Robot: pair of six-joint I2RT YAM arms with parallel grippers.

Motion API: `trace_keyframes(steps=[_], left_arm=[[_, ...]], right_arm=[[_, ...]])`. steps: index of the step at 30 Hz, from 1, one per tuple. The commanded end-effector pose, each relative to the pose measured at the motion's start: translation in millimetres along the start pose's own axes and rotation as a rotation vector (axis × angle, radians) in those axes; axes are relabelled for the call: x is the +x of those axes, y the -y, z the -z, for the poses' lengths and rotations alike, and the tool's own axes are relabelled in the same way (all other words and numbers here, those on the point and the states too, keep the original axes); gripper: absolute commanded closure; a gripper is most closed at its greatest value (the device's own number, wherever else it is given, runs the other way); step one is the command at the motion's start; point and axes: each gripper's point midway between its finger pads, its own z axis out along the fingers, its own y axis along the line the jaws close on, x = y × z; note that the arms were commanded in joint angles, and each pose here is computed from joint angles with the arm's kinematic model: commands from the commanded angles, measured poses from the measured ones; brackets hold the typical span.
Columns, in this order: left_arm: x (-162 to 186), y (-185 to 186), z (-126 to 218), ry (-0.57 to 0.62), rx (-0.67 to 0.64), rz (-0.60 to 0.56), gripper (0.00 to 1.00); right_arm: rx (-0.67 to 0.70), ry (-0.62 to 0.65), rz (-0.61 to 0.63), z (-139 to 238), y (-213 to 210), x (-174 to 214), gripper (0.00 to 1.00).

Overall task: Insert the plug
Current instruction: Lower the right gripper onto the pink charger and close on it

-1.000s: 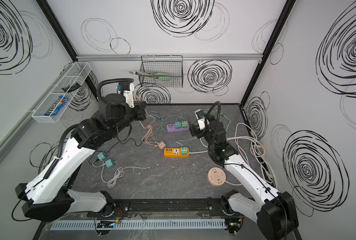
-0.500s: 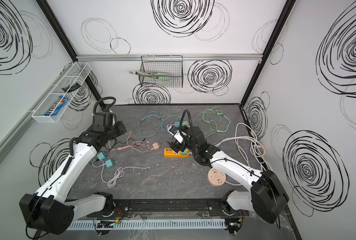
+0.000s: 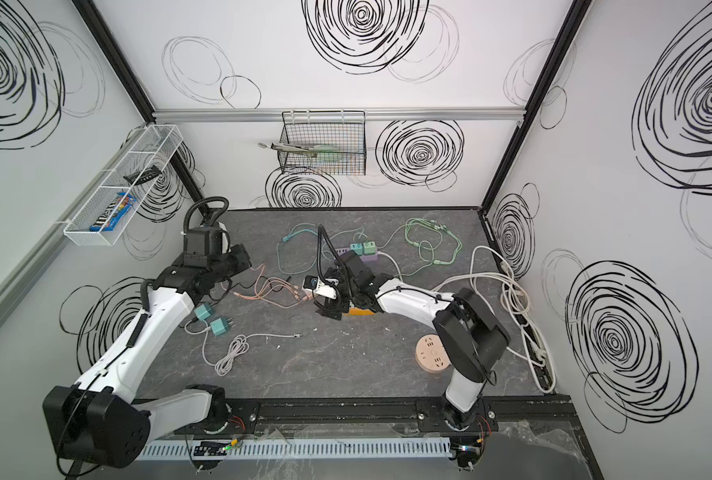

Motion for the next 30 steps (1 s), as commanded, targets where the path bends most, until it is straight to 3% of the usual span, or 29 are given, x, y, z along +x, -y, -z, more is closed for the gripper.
trace_keyframes(steps=[1, 13, 19, 30], left_arm=[[-10.6, 5.0, 4.6, 0.052, 0.04, -0.018, 1.0], [-21.8, -18.3, 8.8, 0.1, -0.019, -0.009, 1.0], [-19.4, -18.7, 5.4, 0.092, -0.008, -0.008, 1.0], [-19.3, -25.3, 1.6, 0.089, -0.037, -0.018, 1.0]], right_arm=[[-0.065, -0.095, 0.084, -12.0, -5.5, 11.2, 0.05], [-0.151, -0.214, 0.149, -58.0, 1.9, 25.5, 0.19], [-0.182, -0.311, 0.191, -75.0, 7.4, 44.2, 0.17], [-0.146, -0.339, 0.217, -92.0, 31.6, 41.0, 0.15]])
